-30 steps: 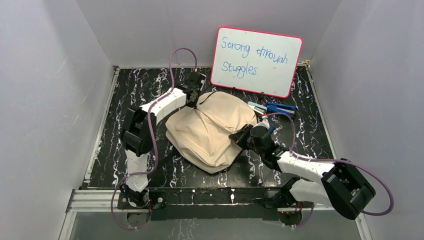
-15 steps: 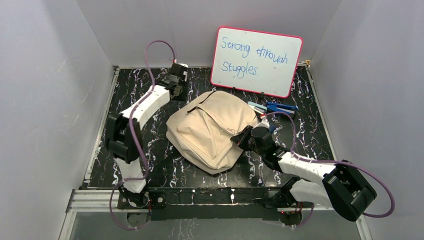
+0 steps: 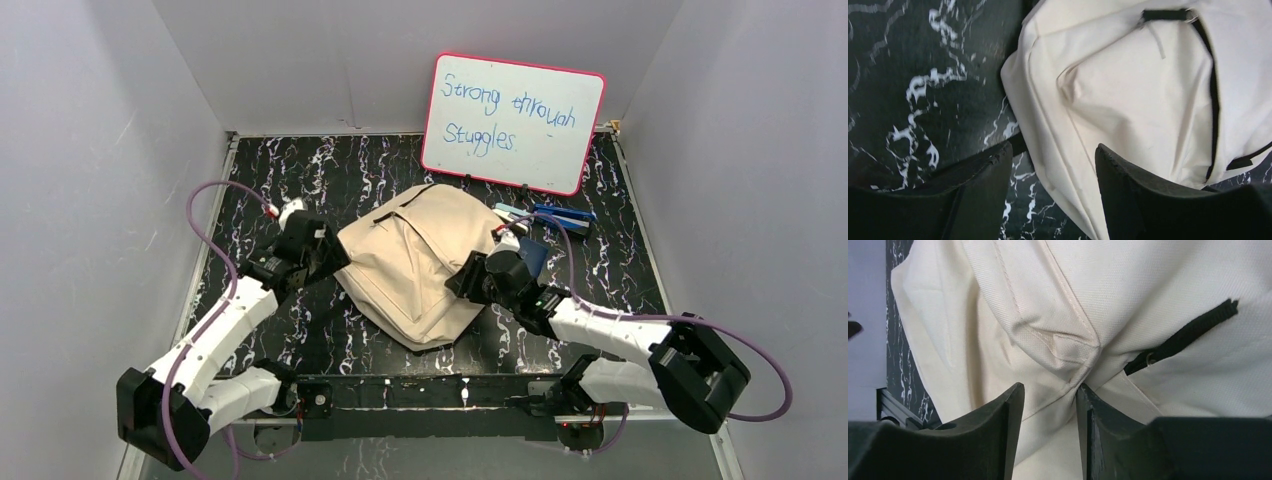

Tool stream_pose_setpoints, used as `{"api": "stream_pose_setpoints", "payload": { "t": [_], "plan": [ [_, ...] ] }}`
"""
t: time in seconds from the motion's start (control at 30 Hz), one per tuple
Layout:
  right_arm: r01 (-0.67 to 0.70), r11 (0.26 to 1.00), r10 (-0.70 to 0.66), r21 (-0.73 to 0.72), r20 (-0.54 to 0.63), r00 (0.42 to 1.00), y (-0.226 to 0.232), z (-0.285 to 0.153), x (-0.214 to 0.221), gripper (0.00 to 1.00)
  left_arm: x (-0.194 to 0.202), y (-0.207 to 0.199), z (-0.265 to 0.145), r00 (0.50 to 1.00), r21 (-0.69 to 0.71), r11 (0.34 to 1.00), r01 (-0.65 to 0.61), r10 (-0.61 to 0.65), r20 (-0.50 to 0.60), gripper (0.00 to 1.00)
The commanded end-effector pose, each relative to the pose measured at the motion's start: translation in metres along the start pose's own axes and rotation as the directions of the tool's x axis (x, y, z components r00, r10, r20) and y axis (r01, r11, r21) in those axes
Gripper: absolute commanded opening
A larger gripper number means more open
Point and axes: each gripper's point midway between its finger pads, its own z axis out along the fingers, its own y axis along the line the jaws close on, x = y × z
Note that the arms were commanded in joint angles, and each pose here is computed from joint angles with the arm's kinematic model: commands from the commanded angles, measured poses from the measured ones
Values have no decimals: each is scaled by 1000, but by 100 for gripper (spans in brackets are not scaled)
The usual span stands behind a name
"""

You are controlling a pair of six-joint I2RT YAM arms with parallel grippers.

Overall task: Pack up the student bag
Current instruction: Zip the student bag at the center of the board, then adjust the student bag at the center of the board.

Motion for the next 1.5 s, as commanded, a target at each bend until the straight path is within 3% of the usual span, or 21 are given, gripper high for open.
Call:
{"api": "stream_pose_setpoints", "payload": {
  "t": [0.0, 0.13, 0.33, 0.37, 0.6, 0.63, 0.9, 1.07, 1.17, 1.33, 1.47],
  "plan": [
    [117, 993, -121, 34, 118, 986, 19, -19, -45, 54, 34, 6, 5, 982, -17, 986, 168, -169, -86, 60],
    [151, 985, -164, 79, 198, 966, 22, -38, -71, 58, 53, 6, 22, 973, -25, 983, 184, -186, -139, 61],
    [130, 983, -156, 127, 222, 962, 9, -54, -75, 59, 64, -6, 46, 957, 27, 967, 252, -245, -158, 60],
    [119, 984, -147, 130, 224, 963, 7, -55, -74, 59, 65, -8, 50, 957, 34, 967, 253, -245, -158, 56],
    [76, 982, -118, 173, 249, 961, -8, -64, -73, 59, 35, 1, 50, 985, -29, 989, 145, -147, -89, 1],
    [76, 980, -121, 182, 252, 960, -9, -65, -74, 59, 26, 4, 48, 989, -43, 992, 122, -125, -82, 0],
    [102, 966, -166, 237, 270, 948, -17, -72, -82, 59, -36, 44, 56, 997, -145, 989, 21, -31, -65, 0],
    [142, 951, -217, 275, 264, 940, -19, -72, -89, 67, -80, 72, 73, 1000, -247, 969, 6, -12, -24, 0],
    [203, 942, -264, 267, 216, 940, -14, -64, -96, 71, -97, 71, 90, 999, -220, 975, 14, -21, -30, 0],
    [239, 960, -257, 147, 112, 960, -4, -36, -114, 73, -109, 54, 115, 996, -133, 990, 43, -53, -74, 24],
    [238, 971, -237, 1, 59, 970, 7, -14, -129, 77, -112, 43, 109, 995, -80, 995, 57, -63, -72, 43]
  ]
}}
